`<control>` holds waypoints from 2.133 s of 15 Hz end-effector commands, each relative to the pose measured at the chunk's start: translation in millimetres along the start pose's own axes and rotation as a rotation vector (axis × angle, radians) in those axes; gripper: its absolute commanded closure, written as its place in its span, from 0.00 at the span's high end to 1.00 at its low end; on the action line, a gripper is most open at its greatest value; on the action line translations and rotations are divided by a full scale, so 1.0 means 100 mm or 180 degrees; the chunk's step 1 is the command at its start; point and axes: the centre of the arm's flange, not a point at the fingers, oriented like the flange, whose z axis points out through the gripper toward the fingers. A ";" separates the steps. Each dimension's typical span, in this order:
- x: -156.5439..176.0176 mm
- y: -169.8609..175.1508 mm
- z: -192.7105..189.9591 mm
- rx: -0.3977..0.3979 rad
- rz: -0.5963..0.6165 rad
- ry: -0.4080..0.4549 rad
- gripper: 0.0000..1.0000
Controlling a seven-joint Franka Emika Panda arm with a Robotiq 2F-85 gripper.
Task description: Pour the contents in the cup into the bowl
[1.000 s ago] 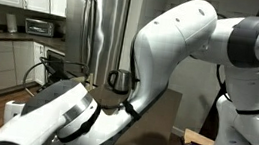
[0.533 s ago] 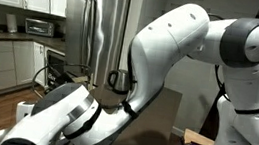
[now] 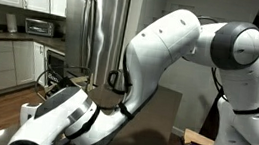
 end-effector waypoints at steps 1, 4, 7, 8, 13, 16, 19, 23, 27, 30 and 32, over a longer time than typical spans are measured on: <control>0.00 0.10 0.03 -0.0178 0.0104 -0.0008 0.55; -0.02 0.15 0.01 -0.0284 0.0127 -0.0027 0.55; -0.05 0.17 0.00 -0.0335 0.0114 -0.0041 0.55; -0.07 0.18 -0.01 -0.0340 0.0118 -0.0047 0.55; -0.15 0.22 -0.07 -0.0419 0.0150 -0.0091 0.55; -0.23 0.25 -0.12 -0.0464 0.0195 -0.0124 0.55; -0.30 0.30 -0.16 -0.0497 0.0244 -0.0157 0.55; -0.42 0.40 -0.24 -0.0566 0.0305 -0.0209 0.55; -0.46 0.45 -0.30 -0.0663 0.0350 -0.0215 0.55; -0.44 0.45 -0.32 -0.0768 0.0376 -0.0229 0.55; -0.43 0.43 -0.33 -0.0848 0.0400 -0.0243 0.55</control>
